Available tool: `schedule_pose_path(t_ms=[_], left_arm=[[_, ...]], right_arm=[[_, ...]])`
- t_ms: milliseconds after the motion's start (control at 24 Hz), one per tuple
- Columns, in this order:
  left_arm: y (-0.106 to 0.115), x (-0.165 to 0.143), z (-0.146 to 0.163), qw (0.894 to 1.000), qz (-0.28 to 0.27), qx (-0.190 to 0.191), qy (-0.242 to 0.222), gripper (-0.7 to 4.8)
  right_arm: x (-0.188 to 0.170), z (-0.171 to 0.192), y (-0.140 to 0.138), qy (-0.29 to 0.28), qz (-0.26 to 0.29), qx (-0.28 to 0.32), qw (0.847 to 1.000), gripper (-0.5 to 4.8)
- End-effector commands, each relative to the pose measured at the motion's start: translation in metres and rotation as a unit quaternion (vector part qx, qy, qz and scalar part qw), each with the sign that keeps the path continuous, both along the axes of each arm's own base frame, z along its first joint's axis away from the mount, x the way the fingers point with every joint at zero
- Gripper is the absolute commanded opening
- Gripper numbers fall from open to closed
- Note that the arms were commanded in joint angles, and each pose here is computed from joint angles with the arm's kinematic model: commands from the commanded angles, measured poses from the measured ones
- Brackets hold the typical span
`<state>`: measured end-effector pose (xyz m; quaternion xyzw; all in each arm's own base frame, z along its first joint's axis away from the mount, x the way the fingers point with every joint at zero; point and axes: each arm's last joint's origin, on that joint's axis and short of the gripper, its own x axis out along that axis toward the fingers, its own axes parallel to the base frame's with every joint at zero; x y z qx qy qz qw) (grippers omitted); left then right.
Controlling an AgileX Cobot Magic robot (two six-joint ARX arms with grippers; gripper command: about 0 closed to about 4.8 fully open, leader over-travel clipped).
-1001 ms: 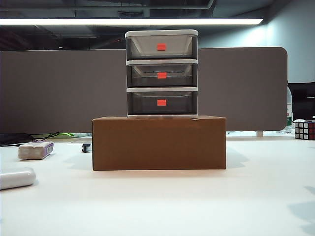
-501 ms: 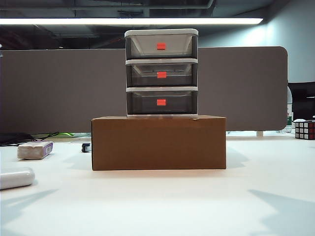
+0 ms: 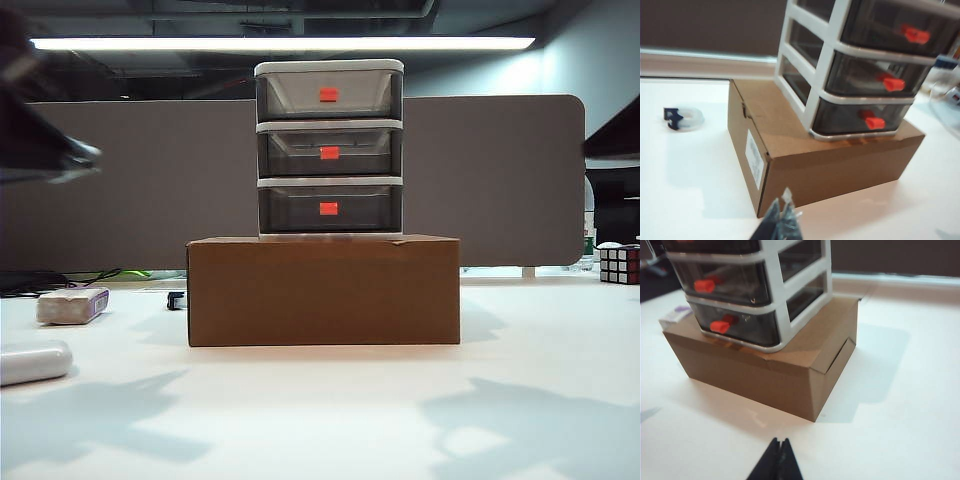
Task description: Open the third layer of the drawer on the table, pick up the earphone case on the table and put it in, and finally close the drawer.
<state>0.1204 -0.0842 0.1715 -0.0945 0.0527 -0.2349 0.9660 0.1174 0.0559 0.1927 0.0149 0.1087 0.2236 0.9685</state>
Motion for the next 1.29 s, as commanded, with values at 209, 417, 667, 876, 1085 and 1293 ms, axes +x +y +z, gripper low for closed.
schedule_pose_path(t_ms=[209,417,667,876,1085,1293], left_arm=[[-0.044,0.051,-0.005,0.997,-0.079,-0.005,0.018,-0.05],[-0.075,0.083,-0.006,0.989,-0.135,-0.044,0.035,-0.05],[-0.118,0.075,-0.006,0.997,-0.079,-0.018,0.015,-0.06],[-0.144,0.05,0.003,0.994,-0.099,0.013,-0.037,-0.06],[-0.14,0.052,-0.001,1.0,0.003,0.001,-0.011,-0.05],[-0.159,0.06,0.0,0.994,0.1,0.034,0.001,0.47]], right_arm=[[0.023,0.009,0.013,-0.036,0.031,0.025,0.999,-0.05],[0.026,0.011,0.015,-0.047,0.04,0.031,0.998,-0.05],[0.043,0.01,0.023,-0.011,0.042,0.017,0.999,-0.05],[0.061,0.011,0.032,0.017,0.044,0.005,0.999,-0.05],[0.071,0.007,0.037,0.014,0.052,0.006,0.999,-0.05],[0.084,0.009,0.042,0.0,0.052,0.012,0.999,-0.05]])
